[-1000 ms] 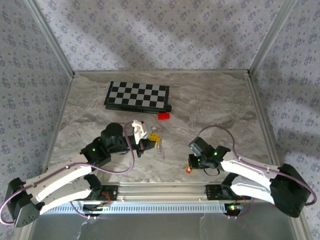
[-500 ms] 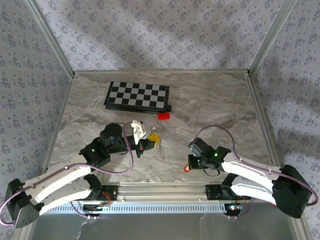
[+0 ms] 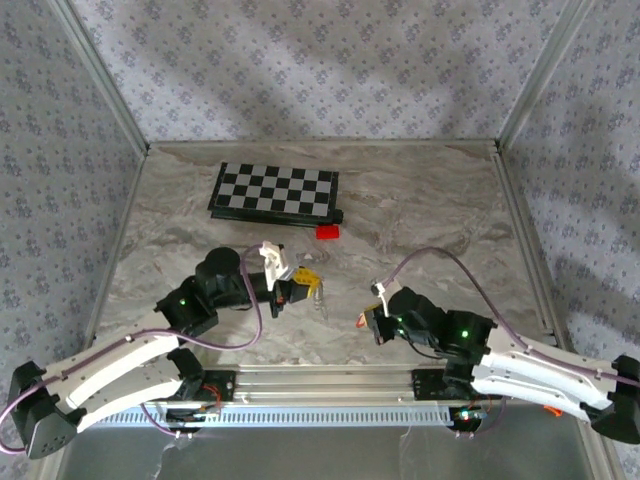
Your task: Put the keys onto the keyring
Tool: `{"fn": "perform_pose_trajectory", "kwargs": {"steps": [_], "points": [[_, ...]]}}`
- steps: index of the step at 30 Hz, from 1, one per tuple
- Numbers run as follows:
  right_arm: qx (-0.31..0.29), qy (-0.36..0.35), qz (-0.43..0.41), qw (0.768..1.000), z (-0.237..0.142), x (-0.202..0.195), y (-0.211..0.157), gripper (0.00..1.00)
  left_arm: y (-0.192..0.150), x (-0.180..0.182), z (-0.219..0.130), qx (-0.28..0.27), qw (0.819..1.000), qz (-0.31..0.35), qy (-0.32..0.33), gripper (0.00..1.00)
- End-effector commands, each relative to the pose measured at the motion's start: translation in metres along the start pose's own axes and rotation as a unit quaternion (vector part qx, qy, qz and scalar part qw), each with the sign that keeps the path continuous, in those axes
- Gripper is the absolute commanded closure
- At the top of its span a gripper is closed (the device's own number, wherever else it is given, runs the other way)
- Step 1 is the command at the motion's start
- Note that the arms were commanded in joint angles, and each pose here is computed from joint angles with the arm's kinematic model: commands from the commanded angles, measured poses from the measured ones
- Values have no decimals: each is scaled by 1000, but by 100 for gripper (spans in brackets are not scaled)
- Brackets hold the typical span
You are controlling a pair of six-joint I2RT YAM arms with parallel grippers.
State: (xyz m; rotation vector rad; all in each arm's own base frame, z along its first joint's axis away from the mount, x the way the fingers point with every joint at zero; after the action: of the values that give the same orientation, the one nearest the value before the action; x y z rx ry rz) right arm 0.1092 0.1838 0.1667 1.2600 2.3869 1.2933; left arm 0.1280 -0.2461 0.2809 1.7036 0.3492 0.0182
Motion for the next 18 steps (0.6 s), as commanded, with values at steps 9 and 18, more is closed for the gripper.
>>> {"fn": "perform_pose_trajectory", "kwargs": {"steps": [9, 18], "points": [[-158, 124, -203, 958, -59, 59, 69, 100, 43, -34, -18, -36, 996, 46, -62, 100], [-159, 197, -283, 925, -95, 85, 90, 100, 51, -57, -24, -37, 989, 76, -123, 100]]}}
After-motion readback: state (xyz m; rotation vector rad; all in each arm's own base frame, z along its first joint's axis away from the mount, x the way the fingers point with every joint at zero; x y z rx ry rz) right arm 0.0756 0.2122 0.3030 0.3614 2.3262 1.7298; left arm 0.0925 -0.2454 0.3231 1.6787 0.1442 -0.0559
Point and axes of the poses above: each hand's point on the last joint's axis, 136 mm out from that joint toward the fingers, its own z axis out along the fingers, its own x axis along the line the jaws close on, y = z × x, the point moved 5 cm from there along -z, back along the fingers, and after that the axes turned 2 degrees about -z, right-handed, at the moved point
